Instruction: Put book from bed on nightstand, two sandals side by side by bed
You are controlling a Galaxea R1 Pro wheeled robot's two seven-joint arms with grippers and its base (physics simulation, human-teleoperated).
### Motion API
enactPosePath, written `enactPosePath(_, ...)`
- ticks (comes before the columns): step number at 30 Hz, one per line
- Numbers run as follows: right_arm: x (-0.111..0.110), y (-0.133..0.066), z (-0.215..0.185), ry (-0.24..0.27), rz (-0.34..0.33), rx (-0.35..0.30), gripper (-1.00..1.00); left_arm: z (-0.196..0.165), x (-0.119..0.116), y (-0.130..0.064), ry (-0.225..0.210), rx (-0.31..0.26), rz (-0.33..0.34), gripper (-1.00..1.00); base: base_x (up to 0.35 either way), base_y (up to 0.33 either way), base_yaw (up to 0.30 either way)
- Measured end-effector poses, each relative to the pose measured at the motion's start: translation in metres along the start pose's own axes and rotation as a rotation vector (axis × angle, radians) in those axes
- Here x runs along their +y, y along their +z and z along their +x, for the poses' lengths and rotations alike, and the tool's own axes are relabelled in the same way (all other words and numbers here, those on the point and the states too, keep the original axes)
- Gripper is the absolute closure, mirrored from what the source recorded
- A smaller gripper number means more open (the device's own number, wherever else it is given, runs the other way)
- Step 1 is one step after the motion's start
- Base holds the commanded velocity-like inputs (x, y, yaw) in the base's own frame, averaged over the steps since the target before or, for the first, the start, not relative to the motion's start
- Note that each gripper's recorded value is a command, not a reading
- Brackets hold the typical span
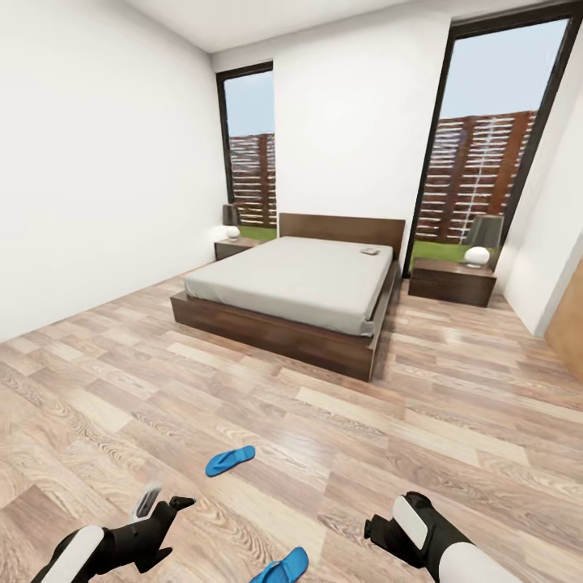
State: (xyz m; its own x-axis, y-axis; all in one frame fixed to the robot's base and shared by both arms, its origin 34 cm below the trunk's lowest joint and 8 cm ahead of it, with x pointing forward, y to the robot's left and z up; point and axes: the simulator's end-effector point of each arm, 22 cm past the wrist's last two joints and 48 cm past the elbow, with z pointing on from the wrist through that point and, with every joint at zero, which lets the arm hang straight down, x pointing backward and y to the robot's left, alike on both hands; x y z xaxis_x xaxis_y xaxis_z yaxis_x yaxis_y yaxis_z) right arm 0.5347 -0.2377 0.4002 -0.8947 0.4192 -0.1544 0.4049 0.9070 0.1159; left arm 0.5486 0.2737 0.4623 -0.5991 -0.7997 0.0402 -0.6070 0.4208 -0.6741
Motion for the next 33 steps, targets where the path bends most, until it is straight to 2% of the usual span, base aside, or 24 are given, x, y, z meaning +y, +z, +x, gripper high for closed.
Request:
enactPosePath(14, -0.007, 0.034, 0.015, 0.002, 0.005, 0.015, -1.00, 0.004, 0.030, 0.022, -0.007, 0.007, -0.012, -1.00, 0.000, 0.000, 0.170)
enactPosePath(20, -0.008, 0.049, 0.023, 0.020, -0.005, 0.026, -1.00, 0.006, 0.044, 0.032, -0.010, 0.010, -0.017, -1.00, 0.000, 0.000, 0.163)
enactPosePath(24, -0.007, 0.058, 0.028, 0.041, -0.019, 0.035, -1.00, 0.007, 0.052, 0.038, -0.011, 0.011, -0.019, -1.00, 0.000, 0.000, 0.078)
enactPosePath(33, -0.009, 0.077, 0.036, 0.053, -0.028, 0.039, -1.00, 0.009, 0.068, 0.050, -0.011, 0.012, -0.021, -1.00, 0.000, 0.000, 0.013)
